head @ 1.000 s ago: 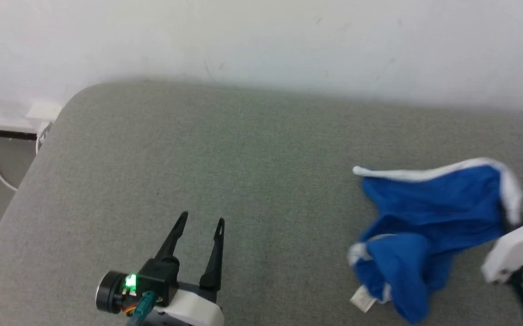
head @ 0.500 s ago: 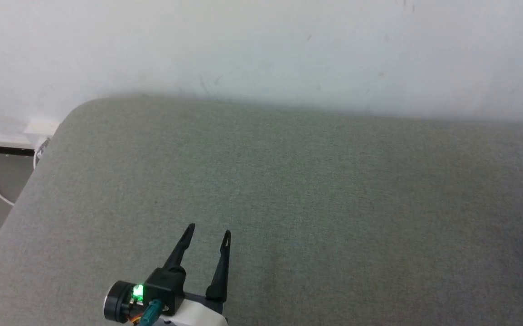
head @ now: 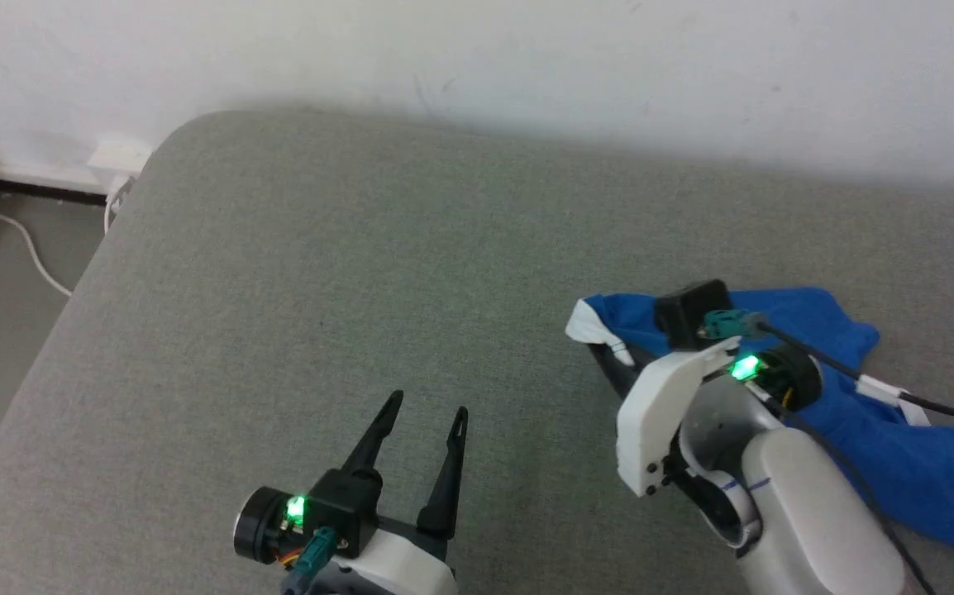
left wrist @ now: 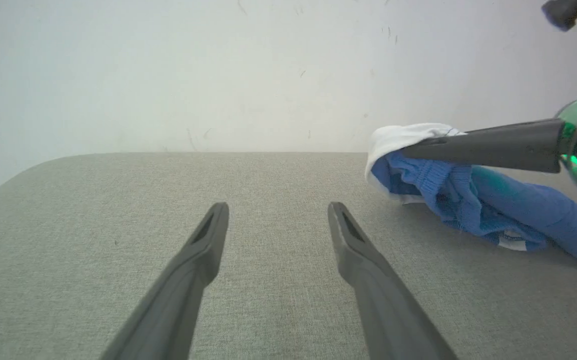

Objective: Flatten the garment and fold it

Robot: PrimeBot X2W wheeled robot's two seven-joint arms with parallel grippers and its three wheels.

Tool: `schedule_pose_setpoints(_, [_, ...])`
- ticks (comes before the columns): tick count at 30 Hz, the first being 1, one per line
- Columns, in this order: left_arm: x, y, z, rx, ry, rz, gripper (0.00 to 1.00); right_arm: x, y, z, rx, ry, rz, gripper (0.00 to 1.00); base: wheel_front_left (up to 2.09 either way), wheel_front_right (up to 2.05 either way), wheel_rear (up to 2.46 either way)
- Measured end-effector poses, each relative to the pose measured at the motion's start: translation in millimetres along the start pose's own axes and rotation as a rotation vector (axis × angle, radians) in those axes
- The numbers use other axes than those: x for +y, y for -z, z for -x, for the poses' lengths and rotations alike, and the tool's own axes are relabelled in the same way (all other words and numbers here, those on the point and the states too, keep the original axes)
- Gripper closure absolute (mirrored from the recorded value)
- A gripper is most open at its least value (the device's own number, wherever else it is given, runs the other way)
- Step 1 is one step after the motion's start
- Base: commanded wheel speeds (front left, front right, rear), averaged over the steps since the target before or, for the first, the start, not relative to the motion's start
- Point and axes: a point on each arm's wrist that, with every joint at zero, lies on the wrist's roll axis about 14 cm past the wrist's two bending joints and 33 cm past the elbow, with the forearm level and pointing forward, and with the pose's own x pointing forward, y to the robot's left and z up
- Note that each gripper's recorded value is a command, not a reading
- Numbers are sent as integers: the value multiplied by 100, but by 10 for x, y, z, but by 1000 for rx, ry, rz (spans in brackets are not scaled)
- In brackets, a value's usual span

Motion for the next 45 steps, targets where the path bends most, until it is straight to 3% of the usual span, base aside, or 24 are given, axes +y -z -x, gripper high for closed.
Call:
schedule_pose_setpoints(8, [137, 161, 55, 58, -51, 2, 0, 578, 86, -442, -30, -213, -5, 100, 0, 0, 0])
schedule_pose_setpoints(9, [157, 175, 65, 63, -59, 1, 0, 633, 122, -474, -21, -232, -7, 55, 0, 0, 0])
schedule_pose_setpoints(10, [176, 187, 73, 68, -66, 0, 0, 684, 178, -500, -2, -250, -6, 0, 0, 0, 0])
schedule_pose_setpoints(17, [255, 160, 69, 59, -91, -2, 0, 676, 225, -543, 2, -248, 22, 0, 0, 0, 0])
schedule_pose_setpoints(23, [220, 39, 8, 15, -70, -1, 0, 175, -36, -349, -98, -129, 47, 0, 0, 0, 0])
schedule_pose_setpoints(34, [17, -205, -147, -70, 19, 33, 0, -1105, -434, 816, -427, 296, 48, 0, 0, 0, 0])
schedule_pose_setpoints(40, [-180, -166, -241, -59, 96, 63, 0, -1323, -152, 1478, -542, 506, -43, 0, 0, 0, 0])
schedule_pose_setpoints(45, [-343, -45, -334, -19, 172, 52, 0, -1332, 73, 1786, -559, 597, -88, 0, 0, 0, 0])
